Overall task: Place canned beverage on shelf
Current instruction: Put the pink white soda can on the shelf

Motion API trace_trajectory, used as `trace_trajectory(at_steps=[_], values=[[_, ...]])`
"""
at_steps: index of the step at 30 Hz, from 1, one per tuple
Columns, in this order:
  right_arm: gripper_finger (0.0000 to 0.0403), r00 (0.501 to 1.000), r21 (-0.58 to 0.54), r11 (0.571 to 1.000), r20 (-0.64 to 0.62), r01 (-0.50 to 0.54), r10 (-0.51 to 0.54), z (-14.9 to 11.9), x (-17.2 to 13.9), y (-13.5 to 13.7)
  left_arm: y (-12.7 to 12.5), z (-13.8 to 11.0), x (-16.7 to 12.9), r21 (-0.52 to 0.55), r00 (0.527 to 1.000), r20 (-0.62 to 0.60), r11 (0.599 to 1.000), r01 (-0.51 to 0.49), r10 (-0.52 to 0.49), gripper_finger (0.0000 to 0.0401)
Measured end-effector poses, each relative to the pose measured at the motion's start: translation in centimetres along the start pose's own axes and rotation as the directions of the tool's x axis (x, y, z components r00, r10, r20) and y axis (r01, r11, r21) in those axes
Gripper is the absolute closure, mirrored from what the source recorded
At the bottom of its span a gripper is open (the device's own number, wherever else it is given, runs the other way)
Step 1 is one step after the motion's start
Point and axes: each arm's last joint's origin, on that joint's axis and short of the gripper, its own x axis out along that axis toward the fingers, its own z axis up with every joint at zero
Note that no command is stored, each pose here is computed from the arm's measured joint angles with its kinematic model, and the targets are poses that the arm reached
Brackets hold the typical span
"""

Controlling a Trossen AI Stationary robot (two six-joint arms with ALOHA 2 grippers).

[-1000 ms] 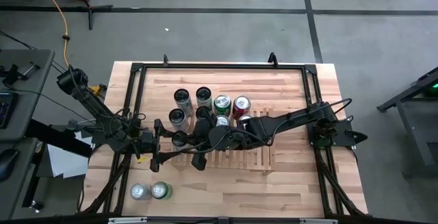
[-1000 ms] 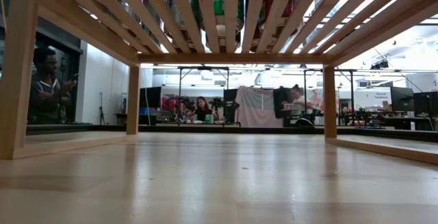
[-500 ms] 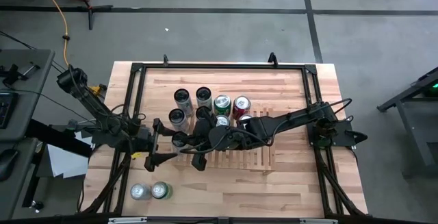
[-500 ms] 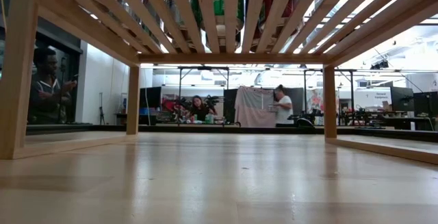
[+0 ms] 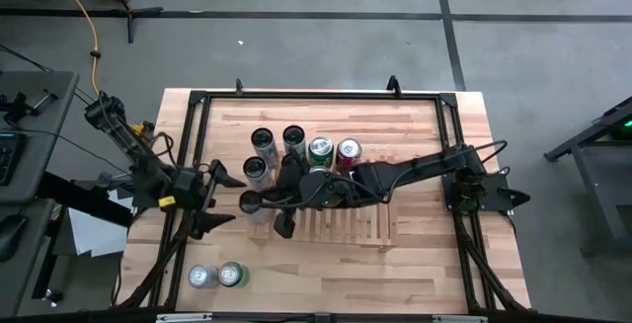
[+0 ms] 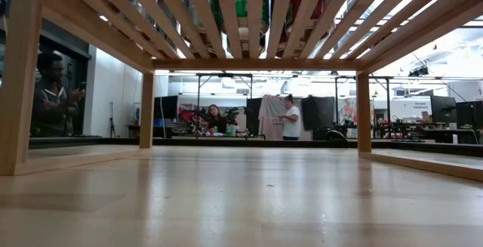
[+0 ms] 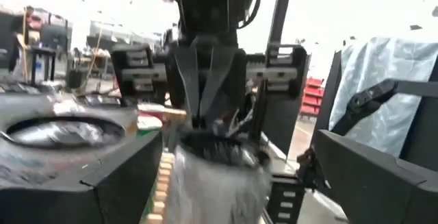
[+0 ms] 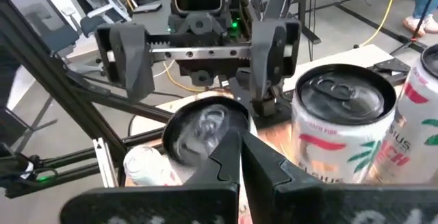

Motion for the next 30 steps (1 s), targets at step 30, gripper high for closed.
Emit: trace_trajectory(at_steps=[30], values=[[0.0403,0.991,-0.106,0.994,0.125,-0.026,0.039,6.2,-8.7,-1.9,1.2,2.2,-1.4,-0.159,0.995,0.096,0.987,-0.014,0.029,0.0027]])
